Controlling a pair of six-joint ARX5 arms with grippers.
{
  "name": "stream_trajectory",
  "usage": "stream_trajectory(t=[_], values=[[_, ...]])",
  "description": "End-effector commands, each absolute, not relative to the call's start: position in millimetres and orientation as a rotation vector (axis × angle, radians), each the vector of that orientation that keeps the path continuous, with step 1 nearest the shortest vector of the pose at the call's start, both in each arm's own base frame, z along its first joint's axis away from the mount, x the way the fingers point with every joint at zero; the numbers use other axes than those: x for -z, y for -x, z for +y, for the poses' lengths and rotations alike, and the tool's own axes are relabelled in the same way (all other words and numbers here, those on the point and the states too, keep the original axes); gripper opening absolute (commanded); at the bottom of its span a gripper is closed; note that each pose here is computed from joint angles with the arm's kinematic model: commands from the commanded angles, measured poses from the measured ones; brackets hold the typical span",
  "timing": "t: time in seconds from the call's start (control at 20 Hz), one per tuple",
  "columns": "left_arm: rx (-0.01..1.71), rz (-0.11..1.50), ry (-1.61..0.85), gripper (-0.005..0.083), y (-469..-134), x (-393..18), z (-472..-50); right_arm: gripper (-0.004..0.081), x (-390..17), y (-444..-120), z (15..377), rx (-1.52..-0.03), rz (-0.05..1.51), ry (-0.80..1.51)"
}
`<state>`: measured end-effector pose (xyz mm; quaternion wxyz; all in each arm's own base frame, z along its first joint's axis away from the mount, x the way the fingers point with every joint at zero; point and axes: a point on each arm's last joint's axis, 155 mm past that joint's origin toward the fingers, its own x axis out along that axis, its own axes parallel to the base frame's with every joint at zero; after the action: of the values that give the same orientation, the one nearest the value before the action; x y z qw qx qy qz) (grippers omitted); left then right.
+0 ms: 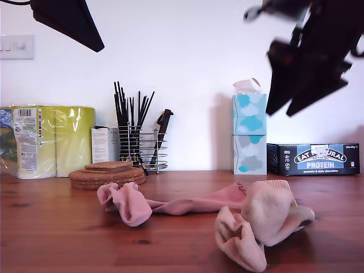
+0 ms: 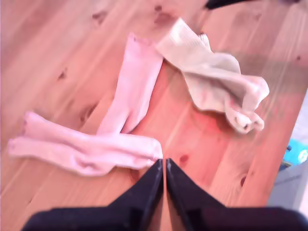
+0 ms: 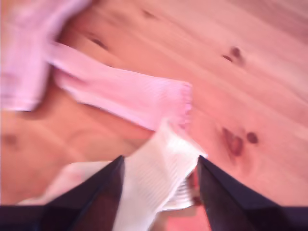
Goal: Pair up the socks based on colour and pattern, by placing each sock on top of its pair
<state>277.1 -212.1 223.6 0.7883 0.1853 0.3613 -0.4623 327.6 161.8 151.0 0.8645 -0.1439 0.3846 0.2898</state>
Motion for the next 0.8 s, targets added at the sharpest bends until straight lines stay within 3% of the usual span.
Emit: stream_trajectory(t=[0.0,0.15,0.35,0.5,0.6,0.65,0.75], values=[[1.007,0.803,-0.374,-0.0019,-285,-214,-214,0.0022,-151,-310,167,-0.659,0.836,0.273],[0.994,0.842,-0.35,-0.0019,-301,-197,-212,-0.0014,-172,-293,168,-0.692,0.802,0.241],[0.993,0.877,-0.341,-0.0019,-325,-167,-219,-0.0015,-214,-273,160,-0.686,0.642,0.232],[0.962,0.938,-0.29,-0.0018,-344,-136,-224,-0.0015,-222,-249,149,-0.671,0.557,0.229],[0.848,1.055,-0.137,0.0011,-355,-113,-220,-0.0014,-218,-235,143,-0.663,0.534,0.203],[0.752,1.137,-0.03,0.0102,-357,-102,-215,-0.0014,-214,-229,141,-0.658,0.534,0.185],[0.631,1.268,0.11,0.0493,-353,-81,-211,-0.0014,-206,-222,138,-0.656,0.545,0.183]])
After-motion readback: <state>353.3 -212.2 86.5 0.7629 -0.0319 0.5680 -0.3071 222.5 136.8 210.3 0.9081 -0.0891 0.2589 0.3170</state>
